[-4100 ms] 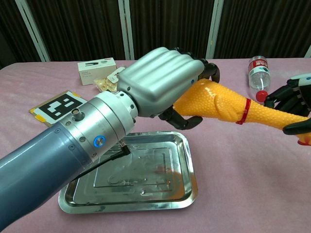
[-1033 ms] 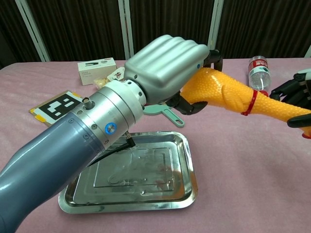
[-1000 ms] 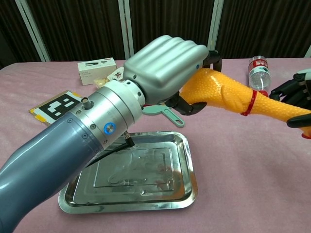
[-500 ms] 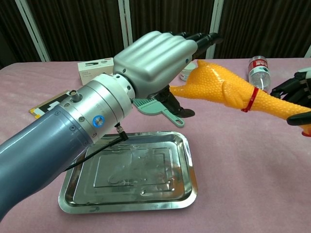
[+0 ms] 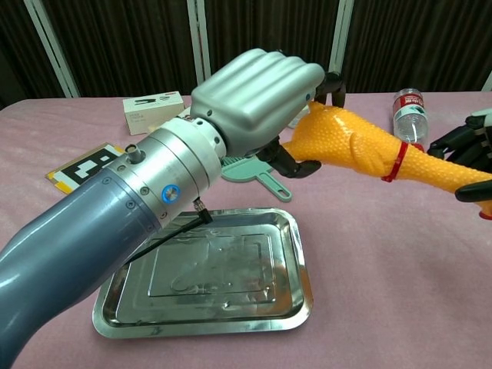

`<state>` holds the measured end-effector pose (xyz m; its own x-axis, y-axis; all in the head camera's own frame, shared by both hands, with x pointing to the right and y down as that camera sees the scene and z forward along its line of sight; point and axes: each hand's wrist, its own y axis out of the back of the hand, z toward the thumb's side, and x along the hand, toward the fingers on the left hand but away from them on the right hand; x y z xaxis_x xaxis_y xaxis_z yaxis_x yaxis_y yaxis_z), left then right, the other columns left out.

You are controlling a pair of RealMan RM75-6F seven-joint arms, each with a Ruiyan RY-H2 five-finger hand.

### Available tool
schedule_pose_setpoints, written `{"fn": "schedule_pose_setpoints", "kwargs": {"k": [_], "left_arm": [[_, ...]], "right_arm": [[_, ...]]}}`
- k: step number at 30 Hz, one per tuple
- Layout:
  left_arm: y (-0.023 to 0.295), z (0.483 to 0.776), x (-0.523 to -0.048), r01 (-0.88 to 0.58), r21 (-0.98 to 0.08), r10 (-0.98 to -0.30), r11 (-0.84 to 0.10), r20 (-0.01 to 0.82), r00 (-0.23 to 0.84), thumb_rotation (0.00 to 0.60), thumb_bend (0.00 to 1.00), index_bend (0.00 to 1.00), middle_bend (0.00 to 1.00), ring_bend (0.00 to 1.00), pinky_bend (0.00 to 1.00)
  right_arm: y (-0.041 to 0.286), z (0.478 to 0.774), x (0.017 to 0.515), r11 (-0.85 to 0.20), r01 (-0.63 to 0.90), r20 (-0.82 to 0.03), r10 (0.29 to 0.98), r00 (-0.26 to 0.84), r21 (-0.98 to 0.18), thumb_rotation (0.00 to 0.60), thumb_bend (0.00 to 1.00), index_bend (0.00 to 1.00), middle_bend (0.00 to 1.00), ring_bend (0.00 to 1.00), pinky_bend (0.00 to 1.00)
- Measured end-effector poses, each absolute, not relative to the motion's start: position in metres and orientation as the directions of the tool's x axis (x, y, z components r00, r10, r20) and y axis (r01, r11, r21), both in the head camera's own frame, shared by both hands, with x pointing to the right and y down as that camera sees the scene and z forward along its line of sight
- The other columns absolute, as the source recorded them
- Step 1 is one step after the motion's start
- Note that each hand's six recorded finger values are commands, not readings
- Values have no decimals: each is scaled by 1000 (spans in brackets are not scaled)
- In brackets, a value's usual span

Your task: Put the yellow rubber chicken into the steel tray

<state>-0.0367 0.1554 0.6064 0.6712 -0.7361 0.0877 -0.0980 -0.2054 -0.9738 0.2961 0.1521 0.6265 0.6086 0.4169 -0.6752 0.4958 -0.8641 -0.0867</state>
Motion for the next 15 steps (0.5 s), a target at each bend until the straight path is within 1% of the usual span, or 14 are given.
{"fn": "schedule_pose_setpoints", "kwargs": {"k": [1, 4, 8, 11, 15], "left_arm": [[155, 606, -37, -99, -974, -736, -204, 87, 671, 600, 392, 503, 511, 411, 252], [156, 605, -36, -108, -974, -737, -200, 77, 671, 600, 438, 590, 596, 492, 318], [155, 605, -35, -122, -974, -739, -193, 62, 670, 600, 513, 687, 693, 580, 373], [155, 604, -33, -134, -972, -741, -194, 56, 669, 600, 570, 732, 741, 620, 390], [155, 603, -31, -149, -970, -743, -192, 45, 668, 600, 580, 766, 778, 646, 399]], "right_arm": [[152, 626, 296, -864, 495, -675, 417, 608, -87, 600, 1000, 965, 747, 751, 905], [152, 626, 297, -863, 497, -677, 417, 606, -87, 600, 1000, 966, 747, 751, 905], [152, 626, 297, -863, 497, -676, 417, 607, -86, 600, 1000, 967, 747, 751, 905], [153, 626, 297, -864, 496, -676, 416, 609, -86, 600, 1000, 969, 747, 751, 905], [153, 626, 297, -864, 496, -676, 416, 609, -85, 600, 1000, 969, 748, 751, 906]]}}
